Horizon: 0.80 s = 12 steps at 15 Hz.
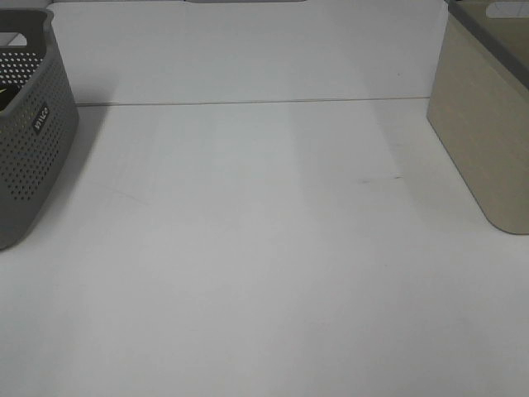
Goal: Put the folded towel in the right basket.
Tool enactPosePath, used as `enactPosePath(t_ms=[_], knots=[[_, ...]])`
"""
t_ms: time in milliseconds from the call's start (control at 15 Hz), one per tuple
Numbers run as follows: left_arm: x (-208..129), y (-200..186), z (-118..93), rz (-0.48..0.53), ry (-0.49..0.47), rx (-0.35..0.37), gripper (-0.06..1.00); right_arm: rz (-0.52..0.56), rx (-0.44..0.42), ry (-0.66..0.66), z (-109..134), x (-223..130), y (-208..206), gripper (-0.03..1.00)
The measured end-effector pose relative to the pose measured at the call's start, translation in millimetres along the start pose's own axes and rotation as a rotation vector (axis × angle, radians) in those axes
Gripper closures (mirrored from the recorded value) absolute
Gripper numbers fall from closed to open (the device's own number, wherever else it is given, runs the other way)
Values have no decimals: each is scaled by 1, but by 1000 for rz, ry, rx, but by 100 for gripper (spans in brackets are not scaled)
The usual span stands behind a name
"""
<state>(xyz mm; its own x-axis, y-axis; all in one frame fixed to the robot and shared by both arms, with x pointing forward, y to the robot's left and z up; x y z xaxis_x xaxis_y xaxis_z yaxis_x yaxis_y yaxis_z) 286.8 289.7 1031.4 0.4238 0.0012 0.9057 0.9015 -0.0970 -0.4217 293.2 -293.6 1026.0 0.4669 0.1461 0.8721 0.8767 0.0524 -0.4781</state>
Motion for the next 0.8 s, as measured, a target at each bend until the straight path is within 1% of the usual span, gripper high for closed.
enactPosePath(t_ms=[67, 133, 800], knots=[[0, 0, 0, 0, 0, 0, -4, -34, -4, -1, 0, -1, -5, 22], [0, 0, 0, 0, 0, 0, -4, -45, -6, -1, 0, -1, -6, 22], [0, 0, 0, 0, 0, 0, -4, -40, -5, -1, 0, -2, -6, 22]])
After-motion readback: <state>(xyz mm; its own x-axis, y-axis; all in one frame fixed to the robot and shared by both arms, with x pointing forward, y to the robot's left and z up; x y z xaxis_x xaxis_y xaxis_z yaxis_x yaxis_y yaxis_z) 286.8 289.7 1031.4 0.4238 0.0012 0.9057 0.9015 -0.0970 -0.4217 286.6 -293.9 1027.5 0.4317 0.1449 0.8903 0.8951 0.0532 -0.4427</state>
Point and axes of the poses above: a point on each arm's last joint axis where the gripper is mounted, y pointing out along that axis toward the gripper, z along the wrist's bending axis when the last joint is at zero, x = y × z, the point moved 6 cm from there along y, pointing out along that axis toward the gripper, and after that the axes turned 8 degrees about -y, right-handed, at the moved point
